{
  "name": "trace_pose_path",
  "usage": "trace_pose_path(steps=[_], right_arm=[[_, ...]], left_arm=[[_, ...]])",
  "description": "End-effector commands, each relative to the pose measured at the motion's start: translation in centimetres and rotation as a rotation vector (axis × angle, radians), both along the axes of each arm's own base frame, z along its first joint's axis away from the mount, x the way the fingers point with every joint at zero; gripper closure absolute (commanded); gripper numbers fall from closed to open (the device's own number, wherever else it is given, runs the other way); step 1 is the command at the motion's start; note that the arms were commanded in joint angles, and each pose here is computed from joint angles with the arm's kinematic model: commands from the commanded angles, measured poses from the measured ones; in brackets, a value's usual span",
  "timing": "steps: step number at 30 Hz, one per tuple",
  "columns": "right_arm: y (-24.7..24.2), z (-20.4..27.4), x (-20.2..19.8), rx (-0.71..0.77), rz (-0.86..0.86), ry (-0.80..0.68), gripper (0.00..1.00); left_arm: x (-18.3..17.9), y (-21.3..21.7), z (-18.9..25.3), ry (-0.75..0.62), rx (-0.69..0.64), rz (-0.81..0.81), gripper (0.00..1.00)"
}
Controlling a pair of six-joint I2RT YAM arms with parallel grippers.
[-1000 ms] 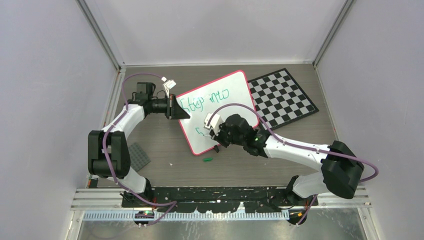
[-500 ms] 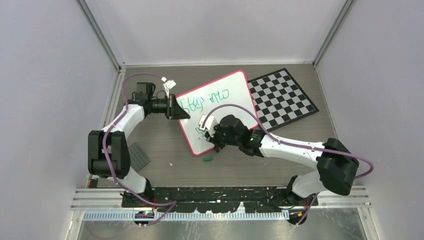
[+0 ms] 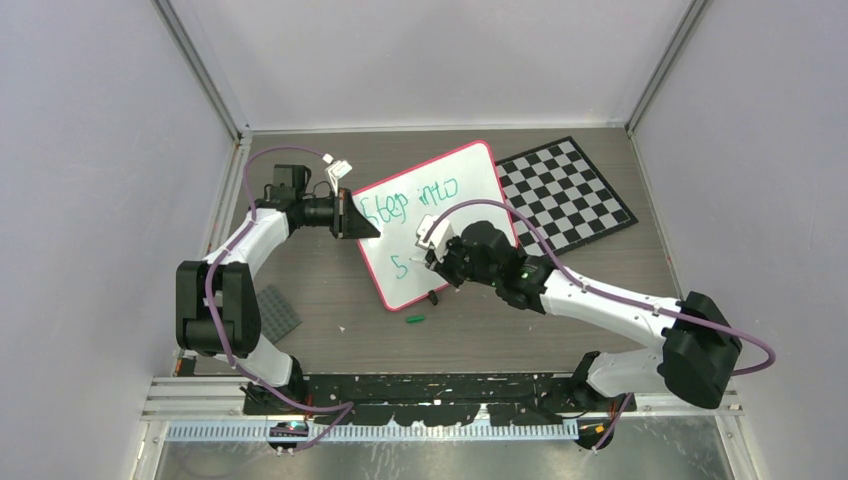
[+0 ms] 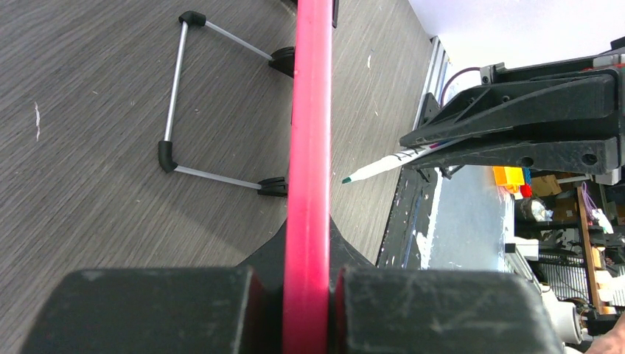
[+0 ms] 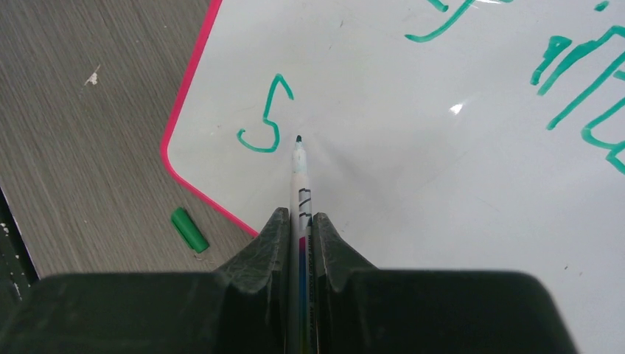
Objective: Write a sentence on the whiteboard
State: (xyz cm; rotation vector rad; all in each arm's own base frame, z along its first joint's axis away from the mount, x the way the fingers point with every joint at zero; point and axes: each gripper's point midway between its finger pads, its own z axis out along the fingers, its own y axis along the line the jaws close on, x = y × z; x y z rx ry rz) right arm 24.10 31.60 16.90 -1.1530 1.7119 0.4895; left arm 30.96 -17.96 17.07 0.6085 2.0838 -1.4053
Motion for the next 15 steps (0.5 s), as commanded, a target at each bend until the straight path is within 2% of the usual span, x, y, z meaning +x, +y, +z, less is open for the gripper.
trace_pose_path(steps=[1,15], right_arm=[[1.1,1.2,0.9,0.033,-0.01,-0.017,1.0],[2.4,1.5,2.2,0.063,-0.033,-0.022,1.0]], left_arm=[[-1.1,0.5,-1.3,0.106,0.053,0.039,1.0],[-1.1,0.5,-1.4,0.106,0.054,0.038,1.0]])
